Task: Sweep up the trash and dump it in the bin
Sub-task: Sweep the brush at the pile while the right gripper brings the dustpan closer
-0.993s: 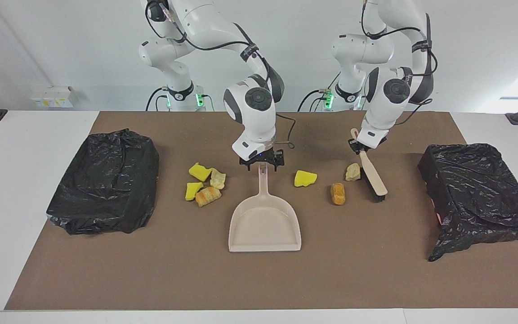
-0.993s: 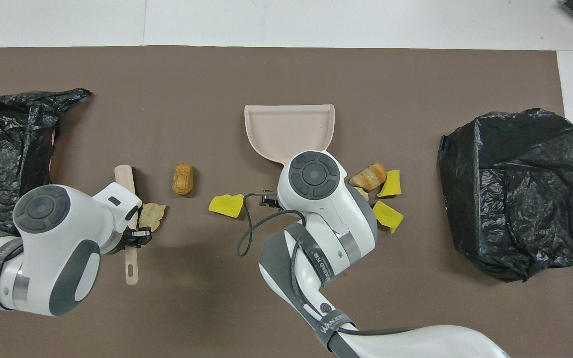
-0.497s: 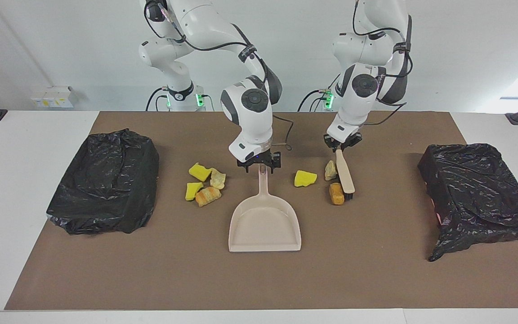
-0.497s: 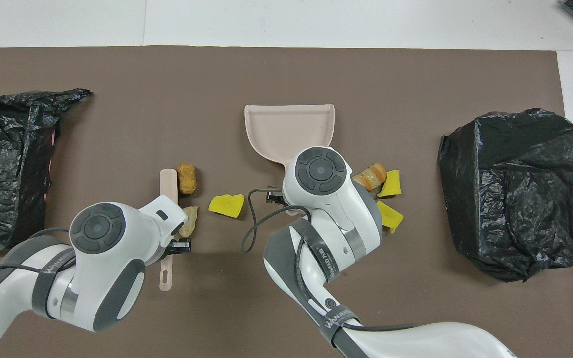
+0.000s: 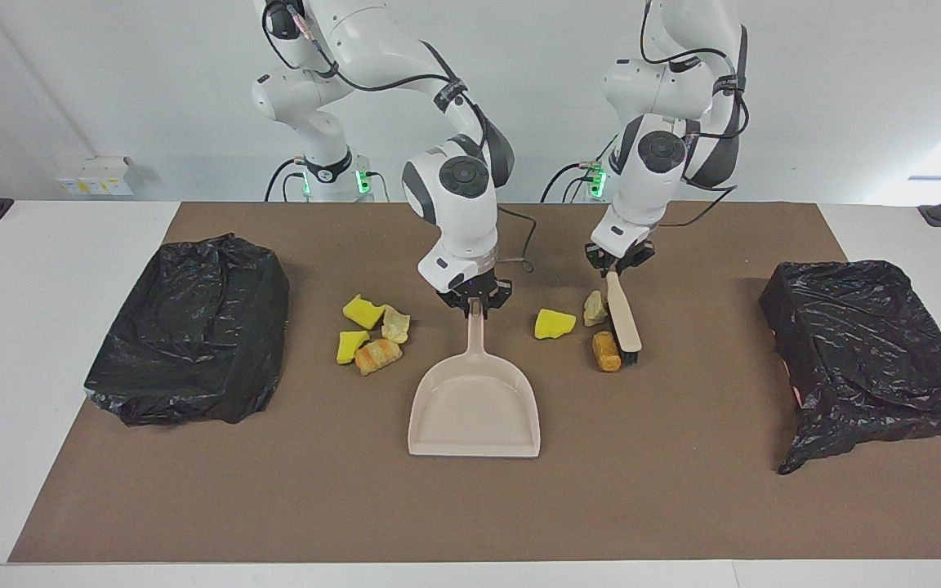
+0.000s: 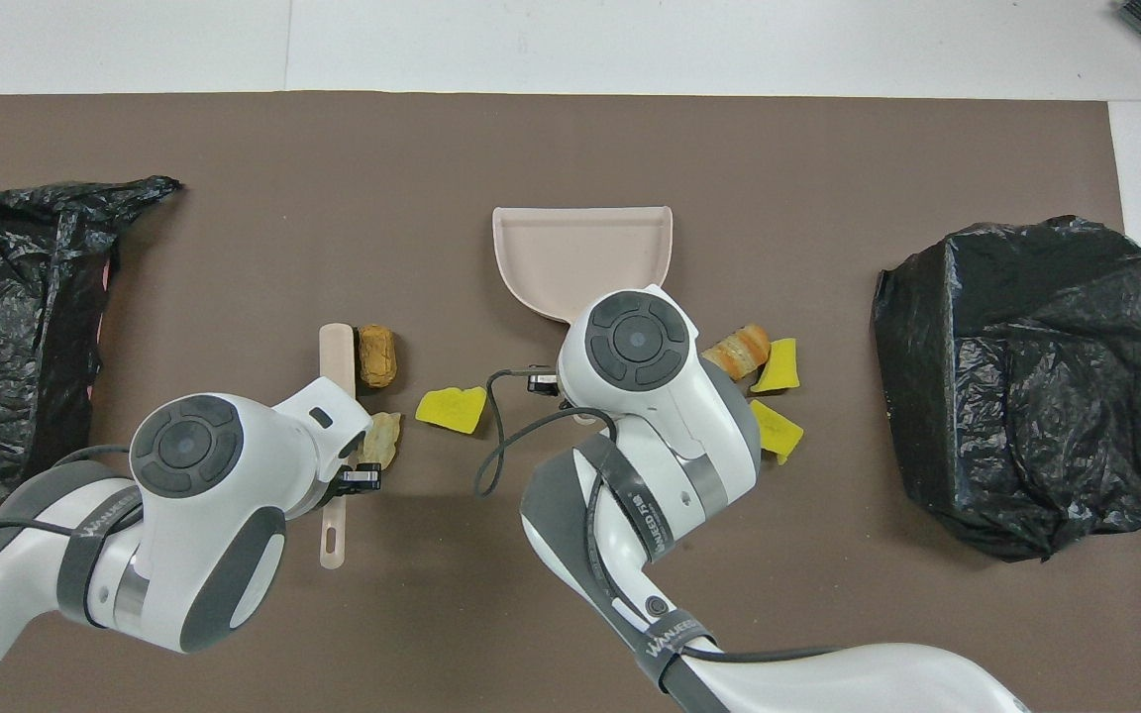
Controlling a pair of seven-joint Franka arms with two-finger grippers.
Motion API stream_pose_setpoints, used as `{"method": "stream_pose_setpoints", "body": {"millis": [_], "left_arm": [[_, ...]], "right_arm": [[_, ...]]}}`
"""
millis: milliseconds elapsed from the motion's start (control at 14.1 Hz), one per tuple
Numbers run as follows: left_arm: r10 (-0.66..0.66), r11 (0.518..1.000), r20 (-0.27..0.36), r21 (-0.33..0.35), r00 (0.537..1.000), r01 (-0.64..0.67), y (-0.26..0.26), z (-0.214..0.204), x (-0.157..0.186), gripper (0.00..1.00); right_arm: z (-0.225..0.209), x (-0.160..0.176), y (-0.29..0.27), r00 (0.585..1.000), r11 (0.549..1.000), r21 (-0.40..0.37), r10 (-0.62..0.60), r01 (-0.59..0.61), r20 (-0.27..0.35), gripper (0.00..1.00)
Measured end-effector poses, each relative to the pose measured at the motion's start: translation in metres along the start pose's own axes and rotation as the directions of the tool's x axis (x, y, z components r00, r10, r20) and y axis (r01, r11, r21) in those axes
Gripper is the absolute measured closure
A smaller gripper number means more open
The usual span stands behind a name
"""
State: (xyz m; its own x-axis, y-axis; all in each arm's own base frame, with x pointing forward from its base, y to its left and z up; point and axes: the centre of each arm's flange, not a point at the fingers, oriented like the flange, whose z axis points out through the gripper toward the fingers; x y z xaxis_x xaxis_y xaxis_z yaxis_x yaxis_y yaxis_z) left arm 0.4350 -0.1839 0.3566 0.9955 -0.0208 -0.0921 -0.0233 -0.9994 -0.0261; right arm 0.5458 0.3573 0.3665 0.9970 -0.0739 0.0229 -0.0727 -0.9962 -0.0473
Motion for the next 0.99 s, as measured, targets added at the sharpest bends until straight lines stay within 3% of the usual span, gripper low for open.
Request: {"method": "stream_pose_setpoints", "body": {"millis": [142, 213, 426, 638, 851, 993], "left_arm": [[-0.013, 1.000, 0.018, 0.006, 1.000, 0.013, -0.006, 0.003, 0.001, 0.74], [-0.017, 1.000, 0.022, 0.007, 1.000, 0.017, -0.008, 0.003, 0.002, 0.74], [-0.032, 0.999, 0.030, 0.008, 0.999, 0.032, -0.015, 0.004, 0.004, 0.74], [-0.039, 0.999, 0.031, 0.008, 0.999, 0.039, -0.018, 0.005, 0.004, 0.74], [-0.034, 0.999, 0.033, 0.009, 0.999, 0.034, -0.018, 0.006, 0.004, 0.74], [-0.031, 1.000, 0.032, 0.008, 0.999, 0.030, -0.017, 0.006, 0.004, 0.74]], "right_arm": [[-0.018, 0.009, 0.009, 0.999, 0.998, -0.018, -0.053, 0.053, -0.007, 0.67], [-0.034, 0.012, 0.016, 0.989, 0.989, -0.021, -0.148, 0.148, 0.003, 0.67], [-0.088, -0.001, 0.040, 0.904, 0.905, -0.018, -0.422, 0.425, 0.073, 0.67], [-0.111, -0.018, 0.047, 0.754, 0.757, -0.012, -0.650, 0.654, 0.092, 0.67], [-0.089, -0.023, 0.062, 0.536, 0.539, -0.020, -0.832, 0.842, 0.143, 0.67], [-0.068, -0.023, 0.084, 0.418, 0.422, -0.002, -0.897, 0.906, 0.143, 0.67]]}}
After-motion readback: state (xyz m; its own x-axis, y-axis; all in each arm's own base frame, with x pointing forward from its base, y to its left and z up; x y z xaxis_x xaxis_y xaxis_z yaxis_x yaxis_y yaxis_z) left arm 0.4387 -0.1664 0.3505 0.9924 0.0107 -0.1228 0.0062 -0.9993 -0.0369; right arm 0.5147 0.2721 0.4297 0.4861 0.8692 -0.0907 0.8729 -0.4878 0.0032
